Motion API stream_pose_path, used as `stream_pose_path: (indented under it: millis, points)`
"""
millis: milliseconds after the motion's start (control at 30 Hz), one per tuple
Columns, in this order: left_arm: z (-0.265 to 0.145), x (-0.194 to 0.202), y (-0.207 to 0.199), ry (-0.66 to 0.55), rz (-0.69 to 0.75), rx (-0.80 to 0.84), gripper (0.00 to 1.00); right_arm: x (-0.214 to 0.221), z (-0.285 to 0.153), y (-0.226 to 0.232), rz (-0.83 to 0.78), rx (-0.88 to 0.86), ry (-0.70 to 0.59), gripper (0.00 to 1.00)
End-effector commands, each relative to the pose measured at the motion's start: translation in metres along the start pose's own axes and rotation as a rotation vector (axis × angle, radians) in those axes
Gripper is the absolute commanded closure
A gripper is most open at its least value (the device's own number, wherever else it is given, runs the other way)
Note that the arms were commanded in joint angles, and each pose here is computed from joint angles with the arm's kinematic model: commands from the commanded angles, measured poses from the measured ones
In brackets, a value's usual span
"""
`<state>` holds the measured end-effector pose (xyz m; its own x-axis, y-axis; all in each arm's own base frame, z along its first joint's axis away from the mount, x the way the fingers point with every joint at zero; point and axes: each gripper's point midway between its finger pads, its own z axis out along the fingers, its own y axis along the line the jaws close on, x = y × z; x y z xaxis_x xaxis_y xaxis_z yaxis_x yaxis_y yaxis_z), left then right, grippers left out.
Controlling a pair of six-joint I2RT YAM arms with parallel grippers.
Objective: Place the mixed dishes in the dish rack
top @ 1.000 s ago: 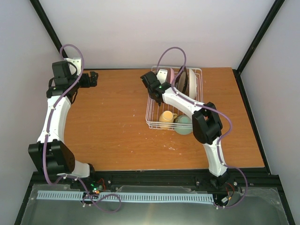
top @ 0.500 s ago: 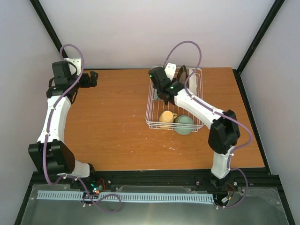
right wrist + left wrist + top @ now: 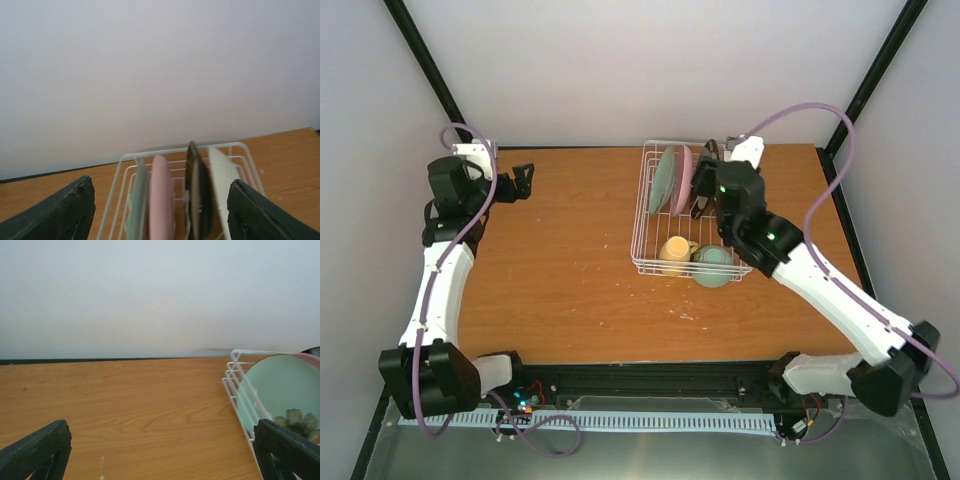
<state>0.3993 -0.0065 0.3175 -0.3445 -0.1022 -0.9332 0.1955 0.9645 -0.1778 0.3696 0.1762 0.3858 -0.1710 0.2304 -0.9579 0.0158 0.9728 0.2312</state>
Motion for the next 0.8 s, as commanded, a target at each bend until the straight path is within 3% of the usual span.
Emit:
stream_pose_path:
  millis: [0,367,767]
  points:
    - [-0.003,-0.017,-0.025,-0.116,-0.030,0.152,0.00,-0.018,-0.027,-0.034,-0.079,0.076,-0.103,0.29]
    - [0.010,-0.006,-0.027,-0.125,-0.164,0.217,0.00,0.006,-0.067,-0.107,-0.157,0.245,-0.132,0.28]
    - [0.012,-0.008,-0.029,-0.128,-0.187,0.239,0.00,0.003,-0.080,-0.124,-0.129,0.259,-0.161,0.28]
